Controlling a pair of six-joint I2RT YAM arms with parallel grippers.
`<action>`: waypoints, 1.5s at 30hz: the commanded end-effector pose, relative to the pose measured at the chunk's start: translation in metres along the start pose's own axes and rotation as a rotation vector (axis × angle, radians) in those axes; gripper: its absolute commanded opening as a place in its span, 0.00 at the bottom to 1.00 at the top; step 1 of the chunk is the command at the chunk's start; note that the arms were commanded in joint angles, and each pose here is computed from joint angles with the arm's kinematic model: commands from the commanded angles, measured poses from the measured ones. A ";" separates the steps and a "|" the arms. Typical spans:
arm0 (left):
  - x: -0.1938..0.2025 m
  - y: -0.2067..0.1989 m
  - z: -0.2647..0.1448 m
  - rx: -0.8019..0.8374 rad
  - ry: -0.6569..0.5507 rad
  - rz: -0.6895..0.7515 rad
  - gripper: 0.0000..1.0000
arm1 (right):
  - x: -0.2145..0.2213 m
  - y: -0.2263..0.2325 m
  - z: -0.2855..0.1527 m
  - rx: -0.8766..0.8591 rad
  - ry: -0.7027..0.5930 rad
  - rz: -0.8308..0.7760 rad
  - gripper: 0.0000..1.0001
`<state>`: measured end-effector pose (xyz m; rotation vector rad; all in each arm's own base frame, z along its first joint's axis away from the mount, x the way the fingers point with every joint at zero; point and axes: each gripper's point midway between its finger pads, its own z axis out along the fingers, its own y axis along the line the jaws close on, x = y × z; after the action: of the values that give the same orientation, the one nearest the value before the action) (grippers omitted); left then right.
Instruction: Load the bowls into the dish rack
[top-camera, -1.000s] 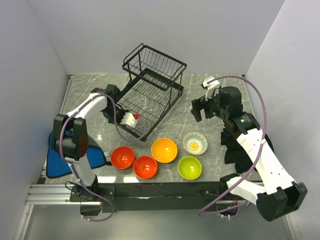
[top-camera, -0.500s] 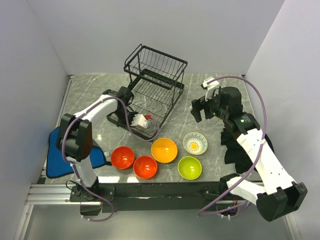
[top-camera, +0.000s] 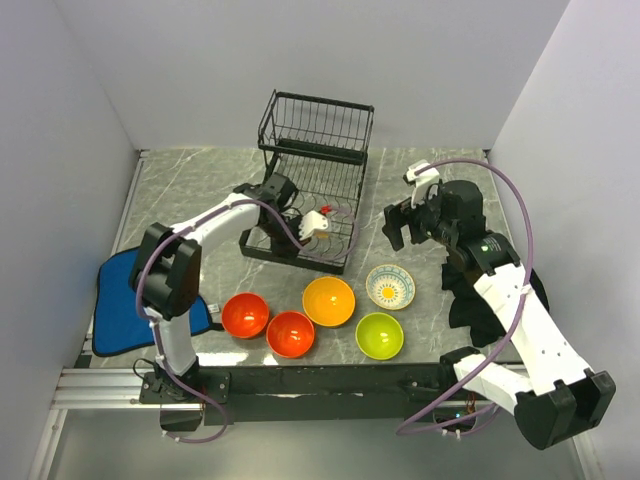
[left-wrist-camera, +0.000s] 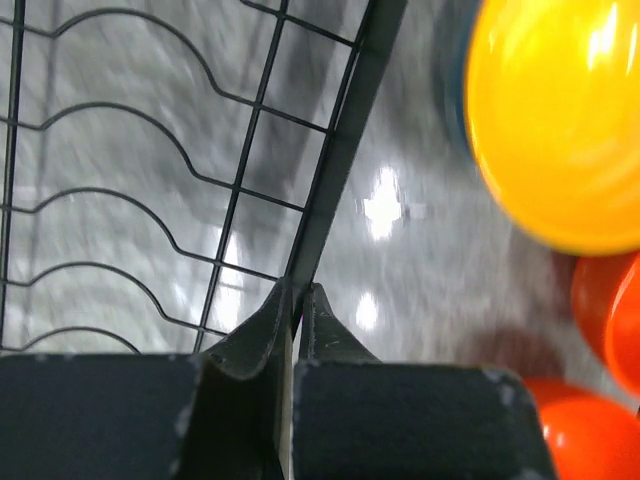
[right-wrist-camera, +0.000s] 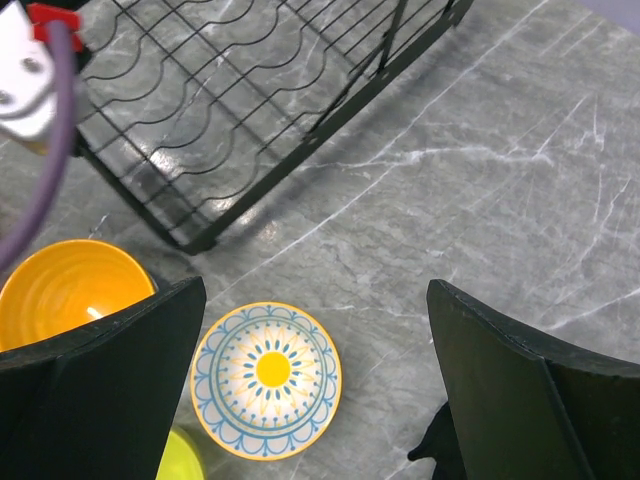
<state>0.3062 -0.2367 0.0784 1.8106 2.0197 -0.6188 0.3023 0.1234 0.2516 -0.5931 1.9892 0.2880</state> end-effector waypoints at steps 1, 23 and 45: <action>-0.070 0.015 0.002 -0.059 -0.175 -0.043 0.01 | -0.009 -0.003 -0.007 0.019 -0.061 0.012 1.00; -0.111 0.050 0.030 -0.214 -0.135 0.073 0.01 | 0.009 -0.019 -0.010 0.074 -0.070 0.072 1.00; -0.197 -0.046 -0.044 -0.212 -0.377 0.195 0.66 | -0.016 -0.097 -0.085 0.546 -0.279 0.417 1.00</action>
<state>0.3233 -0.3524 0.1996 1.6138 1.6355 -0.4740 0.2919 0.0516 0.2644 -0.1216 1.9488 0.1668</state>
